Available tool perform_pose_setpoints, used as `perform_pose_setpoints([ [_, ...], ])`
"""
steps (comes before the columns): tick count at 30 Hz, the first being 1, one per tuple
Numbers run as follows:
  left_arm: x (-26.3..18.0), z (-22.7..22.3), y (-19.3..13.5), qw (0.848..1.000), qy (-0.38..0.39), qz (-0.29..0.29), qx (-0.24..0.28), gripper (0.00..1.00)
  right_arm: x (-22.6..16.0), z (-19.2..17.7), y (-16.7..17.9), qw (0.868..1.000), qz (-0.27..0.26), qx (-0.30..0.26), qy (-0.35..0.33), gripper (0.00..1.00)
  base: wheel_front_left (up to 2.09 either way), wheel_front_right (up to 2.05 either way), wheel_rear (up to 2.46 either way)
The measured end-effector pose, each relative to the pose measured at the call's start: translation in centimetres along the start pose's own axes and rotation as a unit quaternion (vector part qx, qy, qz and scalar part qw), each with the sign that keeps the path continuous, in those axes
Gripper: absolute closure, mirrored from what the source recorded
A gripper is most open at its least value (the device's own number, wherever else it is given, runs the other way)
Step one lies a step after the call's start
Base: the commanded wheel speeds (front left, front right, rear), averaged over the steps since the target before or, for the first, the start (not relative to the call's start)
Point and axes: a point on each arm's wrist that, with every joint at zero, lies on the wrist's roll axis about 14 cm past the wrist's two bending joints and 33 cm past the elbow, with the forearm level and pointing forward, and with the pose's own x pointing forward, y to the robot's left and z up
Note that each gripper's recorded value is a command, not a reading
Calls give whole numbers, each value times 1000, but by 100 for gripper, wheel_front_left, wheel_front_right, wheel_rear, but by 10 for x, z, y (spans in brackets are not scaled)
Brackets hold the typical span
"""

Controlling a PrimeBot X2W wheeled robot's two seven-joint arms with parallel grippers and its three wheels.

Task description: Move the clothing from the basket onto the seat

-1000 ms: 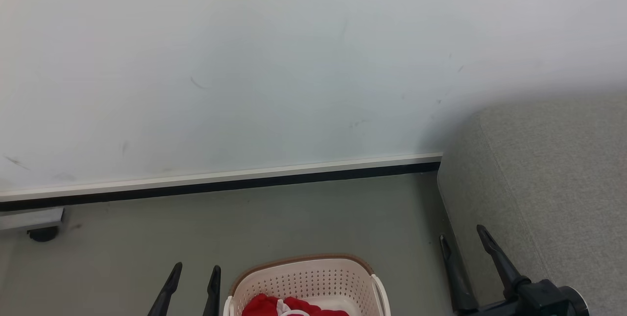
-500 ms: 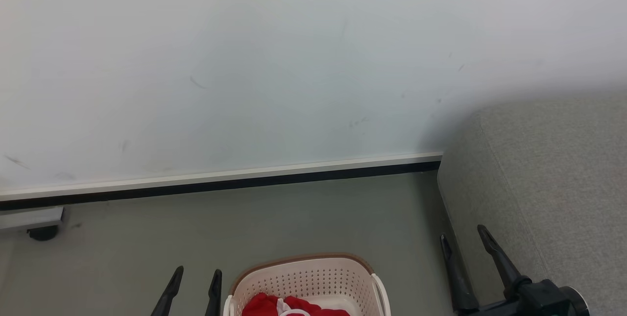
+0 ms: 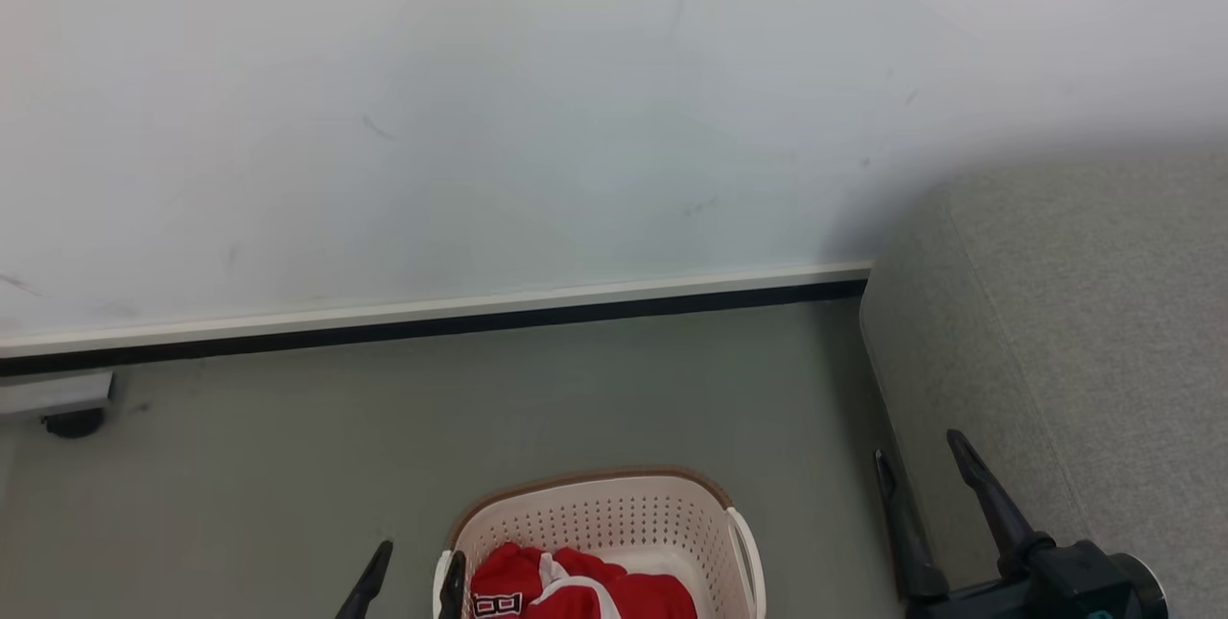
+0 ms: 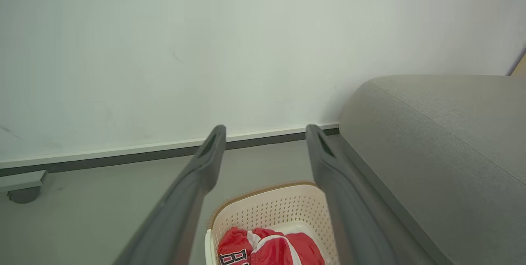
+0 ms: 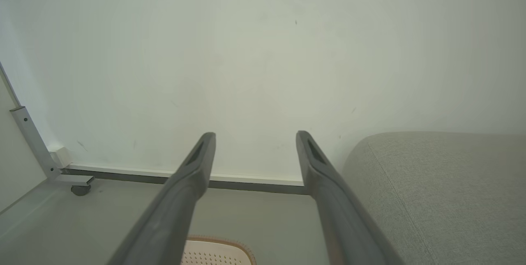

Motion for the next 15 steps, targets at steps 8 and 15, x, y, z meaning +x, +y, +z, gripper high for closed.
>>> perform_pose_setpoints([
  [8,15,-25,-14,999,34,-33,2,0,12,-10,-7,1000,-5,10,10,0,0,0,0],
  [15,33,-58,-24,995,76,-61,6,0,28,-26,-16,999,-7,16,26,0,0,0,0],
])
